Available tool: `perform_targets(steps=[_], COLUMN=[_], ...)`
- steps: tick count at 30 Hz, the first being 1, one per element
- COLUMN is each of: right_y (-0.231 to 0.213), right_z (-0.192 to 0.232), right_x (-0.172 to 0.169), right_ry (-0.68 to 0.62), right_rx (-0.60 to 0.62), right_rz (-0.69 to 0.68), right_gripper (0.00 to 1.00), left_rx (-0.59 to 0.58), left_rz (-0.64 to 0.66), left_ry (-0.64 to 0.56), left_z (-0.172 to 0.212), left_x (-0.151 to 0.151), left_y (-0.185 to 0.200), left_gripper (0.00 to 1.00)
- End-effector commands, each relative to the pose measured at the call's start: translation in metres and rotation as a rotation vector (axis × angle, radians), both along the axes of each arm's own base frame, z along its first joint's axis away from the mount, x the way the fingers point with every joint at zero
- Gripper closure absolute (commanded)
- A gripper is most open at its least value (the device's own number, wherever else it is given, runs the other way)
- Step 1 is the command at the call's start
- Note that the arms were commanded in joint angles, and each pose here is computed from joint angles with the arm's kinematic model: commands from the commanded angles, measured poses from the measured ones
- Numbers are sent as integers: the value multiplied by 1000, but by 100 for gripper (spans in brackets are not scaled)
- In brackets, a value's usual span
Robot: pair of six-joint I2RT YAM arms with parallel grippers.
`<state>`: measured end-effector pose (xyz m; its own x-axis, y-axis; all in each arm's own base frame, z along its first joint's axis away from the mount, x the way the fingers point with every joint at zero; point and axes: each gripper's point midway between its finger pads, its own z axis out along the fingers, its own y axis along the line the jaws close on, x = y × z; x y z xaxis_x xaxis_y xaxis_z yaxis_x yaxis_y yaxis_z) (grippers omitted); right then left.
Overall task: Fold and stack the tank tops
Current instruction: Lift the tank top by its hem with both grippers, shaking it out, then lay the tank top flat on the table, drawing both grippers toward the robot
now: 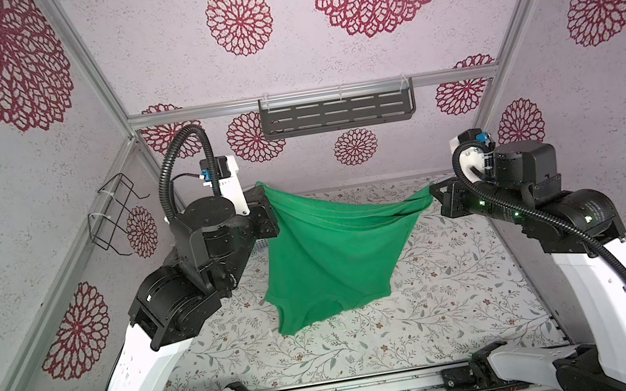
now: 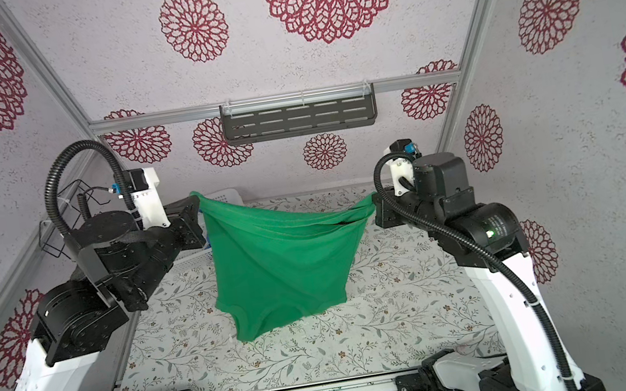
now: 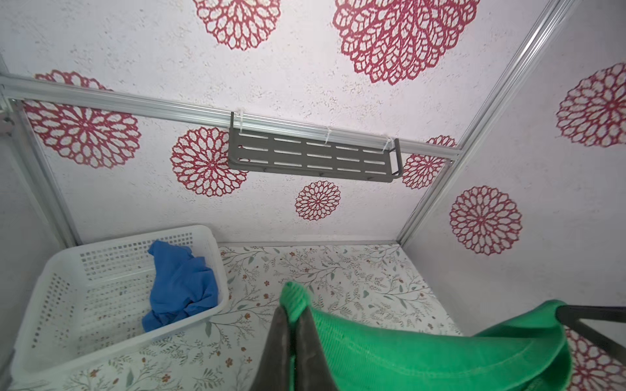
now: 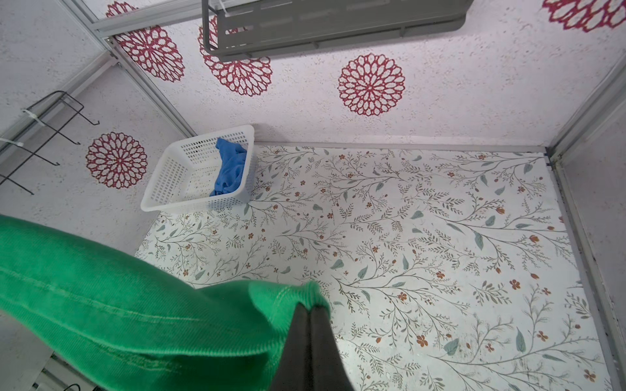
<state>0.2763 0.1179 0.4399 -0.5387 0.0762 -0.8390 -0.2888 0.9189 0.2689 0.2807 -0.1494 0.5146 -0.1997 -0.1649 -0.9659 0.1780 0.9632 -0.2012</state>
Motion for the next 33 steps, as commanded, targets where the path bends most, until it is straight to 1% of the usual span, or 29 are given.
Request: perform_targets(steps=[1, 4, 7, 9, 11, 13, 15, 17, 18, 20, 23, 24, 25, 26, 27, 29, 30, 31, 33], right_y=[8, 13, 16, 15, 13, 5, -5, -15, -17, -20, -27, -31, -33, -35, -36, -36, -37, -38, -37], right_z=[-13, -32, -42, -44, -40, -29, -15, 5, 19, 40, 60, 61, 59, 55, 48, 30, 18, 10, -31], right_x=[18, 46, 87, 115, 143, 173, 200, 221, 229, 238, 238, 237, 235, 231, 227, 216, 210, 204, 189], right_ry=[25, 49, 50, 42, 10, -40, -91, -164, -214, -288, -351, -356, -354, -347, -337, -321, -310, -308, -235], right_rx=[-41, -95, -120, -127, -141, -155, -164, -157, -136, -91, -53, -54, -59, -69, -82, -102, -109, -111, -115], right_rz=[24, 35, 39, 31, 21, -14, -52, -88, -88, -69, -33, -29, -27, -21, -16, -2, 3, 5, 20], right_gripper=[100, 100, 100, 100, 100, 100, 100, 100, 100, 100, 100, 100, 100, 100, 100, 100, 100, 100, 100], left_rx=[91, 49, 70, 97, 125, 141, 130, 122, 132, 116, 66, 58, 49, 49, 46, 48, 57, 63, 72], left_rz=[26, -10, -17, -27, -31, -28, -24, -56, -88, -128, -135, -135, -138, -146, -150, -149, -155, -157, -160], left_ry=[49, 109, 154, 150, 117, 57, 15, -36, -51, -130, -229, -244, -271, -288, -315, -294, -269, -240, -147], left_z=[-19, -42, -59, -62, -59, -47, -35, -20, -23, -3, 29, 31, 38, 34, 40, 28, 15, 1, -45], left_x=[25, 61, 105, 133, 161, 190, 218, 239, 255, 262, 256, 256, 249, 247, 231, 222, 218, 214, 206], left_y=[10, 11, 13, 10, 7, 5, 4, -5, -15, -26, -26, -27, -27, -30, -27, -26, -27, -28, -33], left_gripper=[100, 100, 100, 100, 100, 100, 100, 100, 100, 100, 100, 100, 100, 100, 100, 100, 100, 100, 100])
